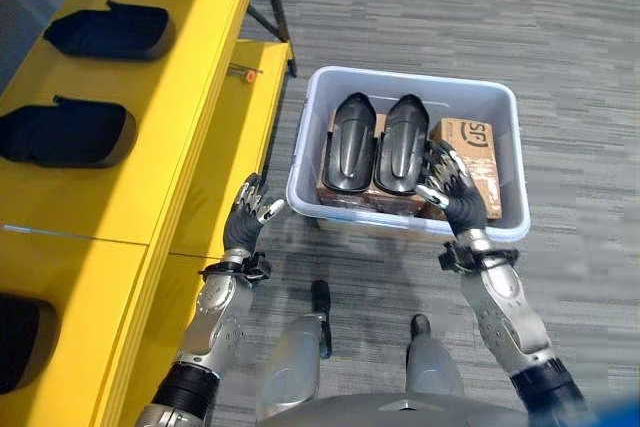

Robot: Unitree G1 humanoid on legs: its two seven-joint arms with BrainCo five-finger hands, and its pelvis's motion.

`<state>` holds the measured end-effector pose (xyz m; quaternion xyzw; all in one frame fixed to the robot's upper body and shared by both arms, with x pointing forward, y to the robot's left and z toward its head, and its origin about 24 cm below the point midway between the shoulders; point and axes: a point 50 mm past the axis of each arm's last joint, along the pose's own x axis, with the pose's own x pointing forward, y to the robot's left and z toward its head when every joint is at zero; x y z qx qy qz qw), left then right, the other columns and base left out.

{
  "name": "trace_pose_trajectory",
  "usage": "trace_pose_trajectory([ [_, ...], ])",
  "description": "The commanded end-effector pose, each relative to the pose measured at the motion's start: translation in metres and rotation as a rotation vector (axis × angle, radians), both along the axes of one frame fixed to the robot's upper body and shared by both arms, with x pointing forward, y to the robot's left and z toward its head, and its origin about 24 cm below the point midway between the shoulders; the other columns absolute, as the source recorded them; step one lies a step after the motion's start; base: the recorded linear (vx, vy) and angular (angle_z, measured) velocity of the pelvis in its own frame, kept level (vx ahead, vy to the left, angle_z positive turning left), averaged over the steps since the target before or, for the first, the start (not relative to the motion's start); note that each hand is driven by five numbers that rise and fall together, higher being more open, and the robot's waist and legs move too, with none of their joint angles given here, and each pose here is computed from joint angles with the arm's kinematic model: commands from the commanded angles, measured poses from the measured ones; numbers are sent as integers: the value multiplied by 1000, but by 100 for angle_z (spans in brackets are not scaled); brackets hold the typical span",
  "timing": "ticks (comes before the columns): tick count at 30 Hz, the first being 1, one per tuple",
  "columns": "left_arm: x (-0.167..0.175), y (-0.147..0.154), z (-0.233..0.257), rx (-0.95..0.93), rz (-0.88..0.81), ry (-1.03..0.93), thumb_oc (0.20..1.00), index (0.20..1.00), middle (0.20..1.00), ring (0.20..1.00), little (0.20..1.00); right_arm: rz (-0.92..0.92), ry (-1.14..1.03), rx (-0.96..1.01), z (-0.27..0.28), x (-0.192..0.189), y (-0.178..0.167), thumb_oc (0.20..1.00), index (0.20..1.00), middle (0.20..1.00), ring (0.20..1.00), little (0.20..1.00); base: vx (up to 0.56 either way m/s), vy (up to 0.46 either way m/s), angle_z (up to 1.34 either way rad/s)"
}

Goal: Move parts from the plastic box to the shelf.

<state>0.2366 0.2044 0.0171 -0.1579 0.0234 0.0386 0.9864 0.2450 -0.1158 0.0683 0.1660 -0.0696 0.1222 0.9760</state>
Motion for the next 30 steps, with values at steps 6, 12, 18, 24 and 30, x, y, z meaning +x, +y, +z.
trace_pose_trajectory([
  [6, -1, 6, 21, -45, 16, -118, 1000, 1000, 1000, 1000, 1000, -57, -93, -39, 16, 5, -27, 1000, 1000, 1000, 1000, 1000, 80, -168, -17],
  [12, 1, -2, 25, -68, -10, -134, 1000, 1000, 1000, 1000, 1000, -107, -134, -91, 28, 20, -36, 1000, 1000, 1000, 1000, 1000, 74, -101, -9],
  [18, 5, -4, 32, -67, -14, -165, 1000, 1000, 1000, 1000, 1000, -180, -204, -116, 50, 43, -34, 1000, 1000, 1000, 1000, 1000, 7, -26, -6],
  [24, 20, -12, 64, -62, -32, -293, 1000, 1000, 1000, 1000, 1000, -285, -369, -135, 118, 92, -9, 1000, 1000, 1000, 1000, 1000, -16, -13, 10],
  [30, 25, -26, 70, -89, -82, -308, 1000, 1000, 1000, 1000, 1000, -333, -401, -147, 154, 118, 7, 1000, 1000, 1000, 1000, 1000, 6, -11, 6],
])
